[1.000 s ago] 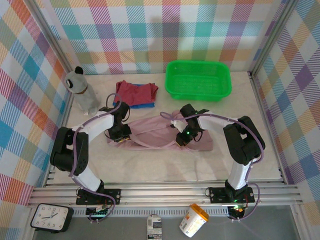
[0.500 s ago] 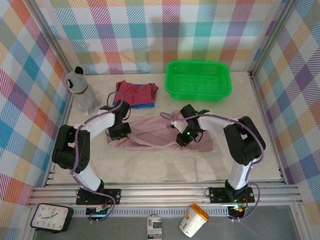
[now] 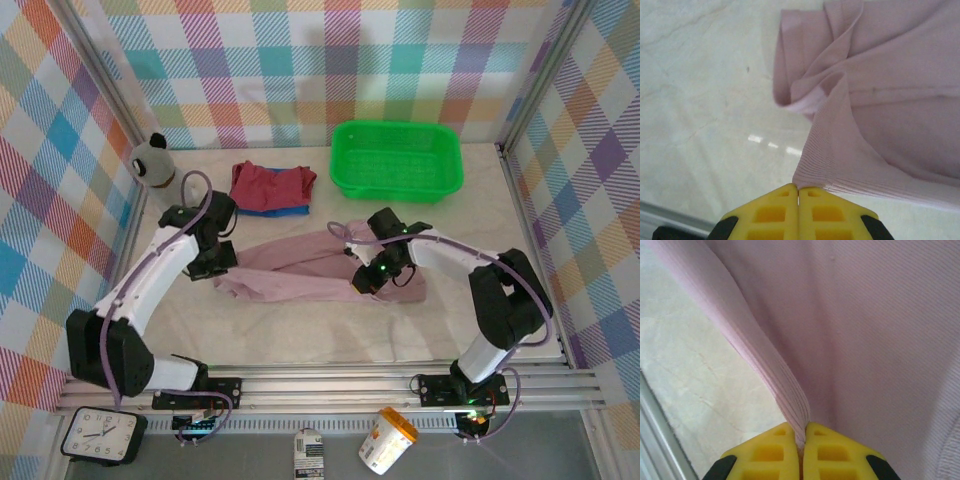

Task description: Fold and stack the tank tops

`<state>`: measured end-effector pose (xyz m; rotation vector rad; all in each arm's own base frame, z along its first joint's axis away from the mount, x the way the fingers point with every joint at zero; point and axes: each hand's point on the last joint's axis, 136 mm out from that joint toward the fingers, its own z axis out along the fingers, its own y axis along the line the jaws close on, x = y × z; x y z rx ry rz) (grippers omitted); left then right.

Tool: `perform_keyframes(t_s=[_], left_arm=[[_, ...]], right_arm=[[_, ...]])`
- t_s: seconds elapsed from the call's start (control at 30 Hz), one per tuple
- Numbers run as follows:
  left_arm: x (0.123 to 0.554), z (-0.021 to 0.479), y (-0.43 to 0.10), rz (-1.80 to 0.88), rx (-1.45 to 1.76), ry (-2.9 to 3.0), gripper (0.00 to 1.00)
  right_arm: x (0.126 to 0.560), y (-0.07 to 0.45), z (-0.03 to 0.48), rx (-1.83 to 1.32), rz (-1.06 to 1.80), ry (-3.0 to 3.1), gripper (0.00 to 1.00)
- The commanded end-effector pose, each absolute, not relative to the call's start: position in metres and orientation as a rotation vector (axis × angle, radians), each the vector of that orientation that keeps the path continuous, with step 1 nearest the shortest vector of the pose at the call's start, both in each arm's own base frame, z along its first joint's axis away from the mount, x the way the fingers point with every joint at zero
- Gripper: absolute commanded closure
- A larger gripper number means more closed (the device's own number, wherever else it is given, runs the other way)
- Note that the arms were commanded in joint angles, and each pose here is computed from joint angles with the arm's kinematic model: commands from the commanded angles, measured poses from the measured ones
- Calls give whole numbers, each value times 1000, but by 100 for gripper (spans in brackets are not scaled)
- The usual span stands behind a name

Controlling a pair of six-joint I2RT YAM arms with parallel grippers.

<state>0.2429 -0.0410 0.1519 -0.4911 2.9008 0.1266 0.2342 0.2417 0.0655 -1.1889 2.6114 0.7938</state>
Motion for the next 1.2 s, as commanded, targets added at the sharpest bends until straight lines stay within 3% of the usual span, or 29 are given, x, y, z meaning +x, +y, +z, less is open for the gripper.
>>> perform_keyframes(t_s=[0.0,0.27,0.5,0.67,1.17], left_arm=[[201,153,-37,125,-531,2998,100],[148,146,-70,-277,-603,3045,100],[125,111,-81,-373,-721,3098,100],[144,121,-65,-203,-727,3057,100],[236,91,-49,-128,-732,3055,100]], right_arm=[[211,245,76,-1252,878,2573,100],[183,245,86,-1349,887,2510,100],[172,242,75,-1423,833,2541,100],[180,247,79,-1436,817,2515,100],[243,262,71,-1412,771,2524,100]])
